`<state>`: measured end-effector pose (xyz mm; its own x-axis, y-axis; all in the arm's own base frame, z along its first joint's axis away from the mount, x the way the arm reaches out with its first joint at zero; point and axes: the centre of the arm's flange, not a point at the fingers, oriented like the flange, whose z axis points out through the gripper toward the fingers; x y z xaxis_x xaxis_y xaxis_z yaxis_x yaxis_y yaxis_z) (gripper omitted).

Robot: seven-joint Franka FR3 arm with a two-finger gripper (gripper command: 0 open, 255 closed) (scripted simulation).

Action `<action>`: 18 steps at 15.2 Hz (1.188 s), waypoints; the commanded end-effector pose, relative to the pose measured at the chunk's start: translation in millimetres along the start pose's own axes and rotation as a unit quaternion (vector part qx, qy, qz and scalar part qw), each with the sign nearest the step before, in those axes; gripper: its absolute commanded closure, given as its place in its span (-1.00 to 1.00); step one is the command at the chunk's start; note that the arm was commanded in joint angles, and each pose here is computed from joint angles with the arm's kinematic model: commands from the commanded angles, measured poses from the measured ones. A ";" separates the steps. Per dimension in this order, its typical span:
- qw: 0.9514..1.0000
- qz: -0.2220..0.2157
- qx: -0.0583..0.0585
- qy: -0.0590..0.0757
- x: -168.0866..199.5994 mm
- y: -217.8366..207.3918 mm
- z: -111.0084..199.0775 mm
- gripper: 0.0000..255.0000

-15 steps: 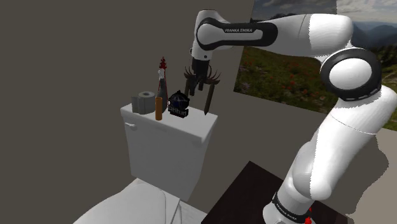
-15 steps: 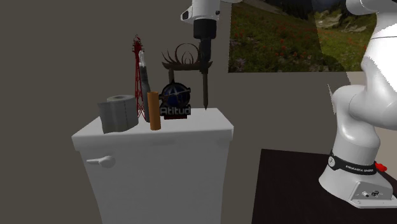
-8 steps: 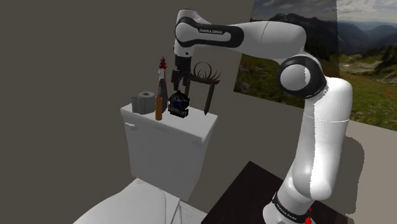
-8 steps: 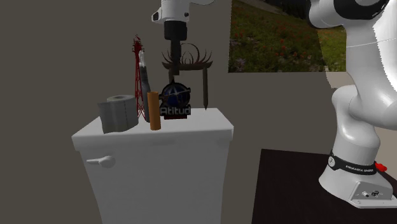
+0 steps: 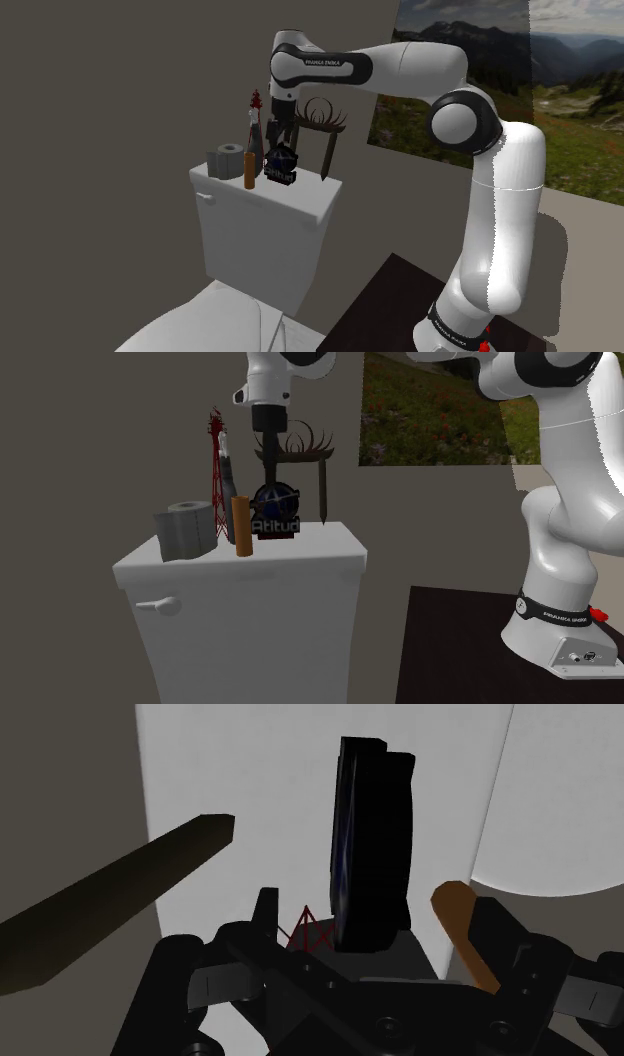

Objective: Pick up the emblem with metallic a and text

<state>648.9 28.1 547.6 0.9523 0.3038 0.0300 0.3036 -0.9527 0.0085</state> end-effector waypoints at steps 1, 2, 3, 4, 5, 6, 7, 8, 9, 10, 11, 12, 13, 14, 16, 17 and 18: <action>1.000 0.000 0.000 0.000 -0.4 -0.2 9.4 -1.00; 1.000 0.000 0.000 0.000 -0.5 -0.2 9.4 -1.00; 1.000 0.000 0.000 0.000 -0.5 -1.2 11.0 1.00; 1.000 0.000 0.000 0.000 -1.1 -1.2 10.7 1.00; 1.000 0.000 0.000 0.000 -1.1 -1.1 10.9 1.00; 1.000 0.000 0.000 0.000 -1.1 -0.9 10.8 1.00; 1.000 0.000 0.000 0.000 -1.0 -0.9 11.0 1.00; 1.000 0.000 0.000 0.000 -0.9 -0.9 10.9 1.00; 1.000 0.000 0.000 0.000 -0.9 -0.9 10.9 1.00; 1.000 0.000 0.000 0.000 -1.0 -1.0 10.8 1.00; 1.000 0.000 0.000 0.000 -1.0 -1.0 10.7 1.00; 1.000 0.000 0.000 0.000 -0.4 -0.2 9.4 1.00; 1.000 0.000 0.000 0.000 -0.3 -0.2 4.1 1.00; 1.000 0.000 0.000 0.000 -0.2 -0.2 -1.2 1.00; 1.000 0.000 0.000 0.000 0.2 0.0 -11.7 1.00; 1.000 0.000 0.000 0.000 0.3 0.0 -17.0 1.00; 1.000 0.000 0.000 0.000 0.5 0.0 -22.3 1.00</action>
<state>648.3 28.3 565.2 0.9523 0.3038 0.0305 0.3036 -0.9527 0.0088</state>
